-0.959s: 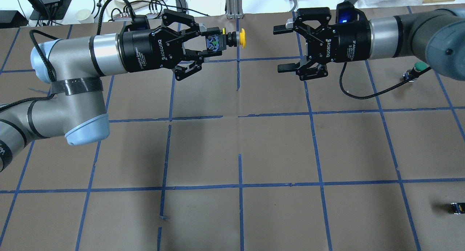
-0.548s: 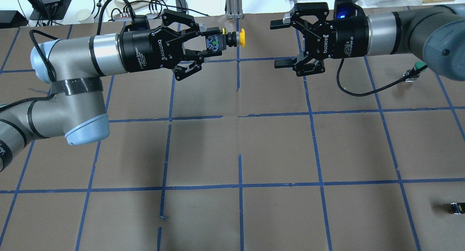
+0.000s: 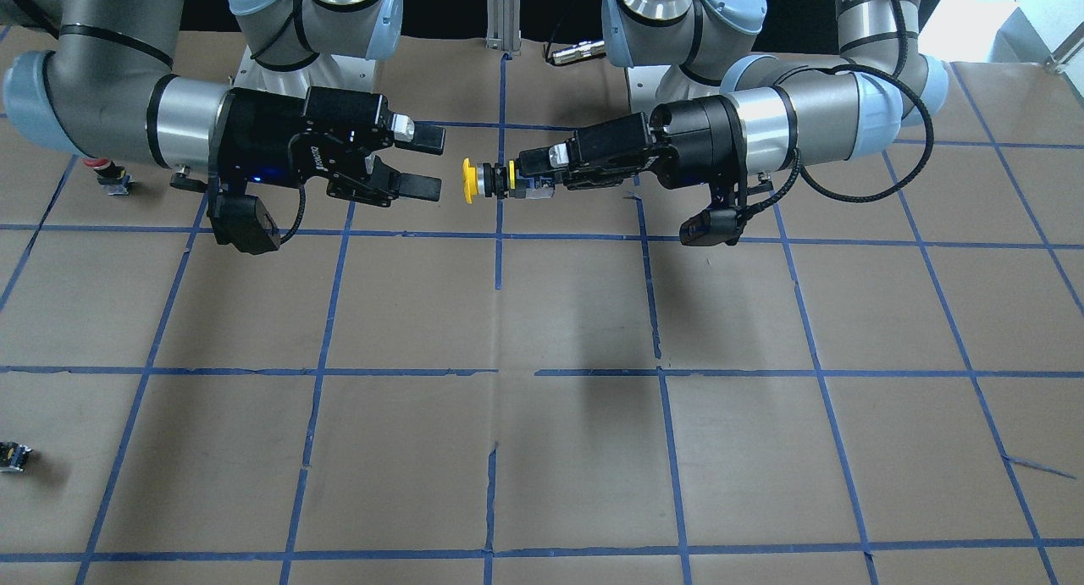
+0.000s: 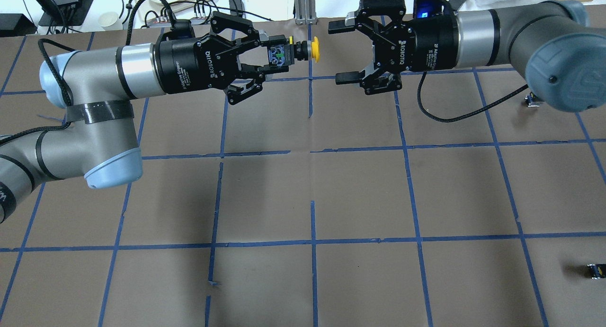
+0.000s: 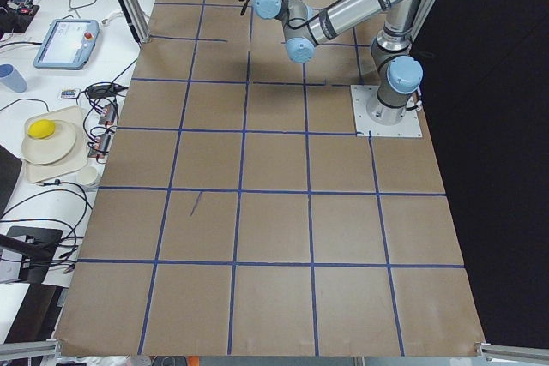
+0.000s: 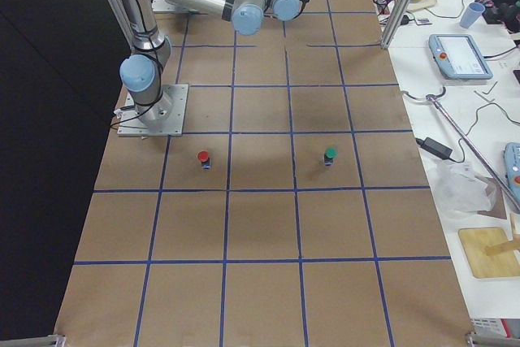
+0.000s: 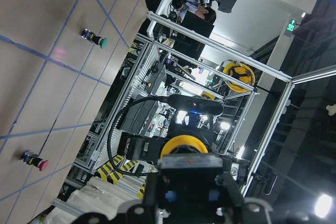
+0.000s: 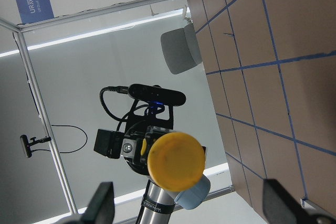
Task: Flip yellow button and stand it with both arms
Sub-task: 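Bring the open right gripper to the yellow button's body beside the left gripper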
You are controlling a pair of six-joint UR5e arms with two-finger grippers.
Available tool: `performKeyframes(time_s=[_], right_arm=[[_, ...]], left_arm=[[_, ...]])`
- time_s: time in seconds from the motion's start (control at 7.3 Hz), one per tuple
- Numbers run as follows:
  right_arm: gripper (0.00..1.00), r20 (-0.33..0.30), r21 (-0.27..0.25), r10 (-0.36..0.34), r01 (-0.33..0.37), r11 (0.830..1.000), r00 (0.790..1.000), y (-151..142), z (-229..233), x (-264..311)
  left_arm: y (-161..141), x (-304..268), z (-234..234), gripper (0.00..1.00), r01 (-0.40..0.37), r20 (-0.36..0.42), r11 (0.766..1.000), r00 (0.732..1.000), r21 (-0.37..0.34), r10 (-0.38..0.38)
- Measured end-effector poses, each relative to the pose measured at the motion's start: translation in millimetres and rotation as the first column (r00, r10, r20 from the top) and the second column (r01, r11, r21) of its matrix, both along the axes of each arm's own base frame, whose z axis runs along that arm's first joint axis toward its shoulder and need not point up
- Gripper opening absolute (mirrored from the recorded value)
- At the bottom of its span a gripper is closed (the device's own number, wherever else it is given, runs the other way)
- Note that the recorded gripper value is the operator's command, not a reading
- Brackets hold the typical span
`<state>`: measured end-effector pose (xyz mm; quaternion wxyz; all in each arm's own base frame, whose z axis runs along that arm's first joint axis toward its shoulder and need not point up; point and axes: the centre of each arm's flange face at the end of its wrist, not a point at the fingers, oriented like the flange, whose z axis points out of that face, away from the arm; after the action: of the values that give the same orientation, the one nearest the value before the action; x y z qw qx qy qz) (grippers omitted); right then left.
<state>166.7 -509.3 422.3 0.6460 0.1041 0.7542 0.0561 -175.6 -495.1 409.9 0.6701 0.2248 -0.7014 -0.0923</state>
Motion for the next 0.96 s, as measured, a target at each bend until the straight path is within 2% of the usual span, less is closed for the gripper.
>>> performKeyframes(time_s=[0.14, 0.96], right_arm=[[0.93, -0.002, -0.004, 0.003, -0.003, 1.0, 1.0, -1, 2, 3], [0.93, -0.01, 0.004, 0.018, -0.018, 1.0, 1.0, -12, -3, 19]], left_arm=[[0, 0, 0, 0.15, 0.0, 0.0, 1.0, 1.0, 0.0, 0.0], [0, 0, 1, 0.15, 0.0, -0.001, 1.0, 1.0, -0.002, 0.0]])
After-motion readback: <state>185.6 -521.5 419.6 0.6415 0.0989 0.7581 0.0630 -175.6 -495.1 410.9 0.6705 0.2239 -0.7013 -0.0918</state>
